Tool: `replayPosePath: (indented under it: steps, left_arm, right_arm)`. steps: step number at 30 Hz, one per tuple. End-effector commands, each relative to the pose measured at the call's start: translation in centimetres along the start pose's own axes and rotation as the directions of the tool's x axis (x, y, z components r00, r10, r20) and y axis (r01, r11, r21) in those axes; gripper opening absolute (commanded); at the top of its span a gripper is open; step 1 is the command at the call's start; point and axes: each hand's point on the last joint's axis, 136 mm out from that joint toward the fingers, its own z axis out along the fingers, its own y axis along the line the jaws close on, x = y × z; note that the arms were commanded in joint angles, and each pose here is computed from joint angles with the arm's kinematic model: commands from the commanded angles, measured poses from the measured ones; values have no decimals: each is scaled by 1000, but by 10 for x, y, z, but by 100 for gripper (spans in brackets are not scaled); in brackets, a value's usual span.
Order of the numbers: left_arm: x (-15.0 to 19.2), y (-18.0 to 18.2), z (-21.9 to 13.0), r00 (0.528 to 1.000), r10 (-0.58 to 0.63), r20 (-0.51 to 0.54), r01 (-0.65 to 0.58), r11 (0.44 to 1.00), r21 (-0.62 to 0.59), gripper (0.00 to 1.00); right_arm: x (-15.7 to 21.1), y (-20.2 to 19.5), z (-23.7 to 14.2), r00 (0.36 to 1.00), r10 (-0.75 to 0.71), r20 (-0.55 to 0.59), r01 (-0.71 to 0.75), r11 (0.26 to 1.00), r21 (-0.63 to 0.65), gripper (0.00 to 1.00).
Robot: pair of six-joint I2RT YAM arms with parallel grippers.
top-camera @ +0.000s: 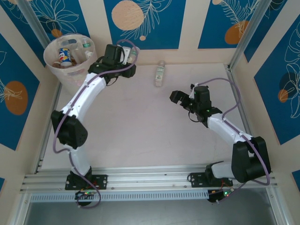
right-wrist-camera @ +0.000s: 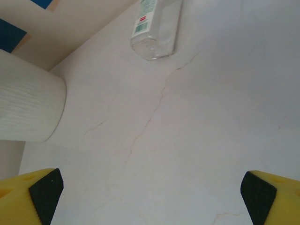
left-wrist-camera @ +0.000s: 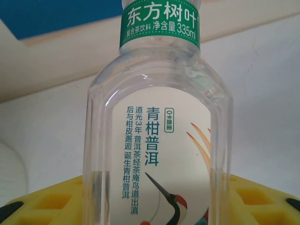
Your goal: Put the plastic bottles in the bin
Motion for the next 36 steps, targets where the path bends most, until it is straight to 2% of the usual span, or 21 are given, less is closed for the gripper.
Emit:
replayPosePath:
  steps: [1,6,11,15,18,20,24,29,30,32,36]
  left_arm:
    - [-44,29,-49,983,-6,184,22,996,-82,30]
    - [-76,77,-102,941,-102,322,132,989,-73,30]
    - [-81,145,-138,903,-96,420,210,949,-236,31]
    - [-81,200,-140,882,-120,457,287,904,-318,31]
    - [-79,219,-123,885,-166,434,326,888,-325,32]
    - [-72,227,-110,889,-201,411,355,871,-341,38]
    - [-53,252,-96,886,-262,383,422,799,-429,50]
    - [-47,276,-83,885,-297,360,451,741,-498,82]
    - [-47,275,-78,895,-305,327,437,750,-496,87]
    - [-51,262,-70,913,-310,264,400,802,-443,100]
    - [-59,234,-60,931,-292,219,355,865,-356,100]
  right_arm:
    - [-18,27,-4,999,-26,27,28,995,-96,100]
    - [-17,27,-10,999,-28,38,31,996,-88,99]
    - [-14,24,-20,998,-30,51,34,997,-71,100]
    - [-13,22,-26,998,-34,55,38,997,-60,100]
    - [-13,24,-30,998,-33,54,36,998,-60,100]
    - [-13,23,-32,998,-30,58,34,998,-57,100]
    - [-12,21,-38,997,-27,70,30,999,-45,99]
    - [-10,19,-41,997,-34,66,36,999,-28,100]
    - [-10,19,-42,997,-35,68,37,999,-29,99]
    - [-9,18,-43,997,-35,70,37,999,-24,100]
    - [-9,15,-42,997,-25,74,26,1000,-17,100]
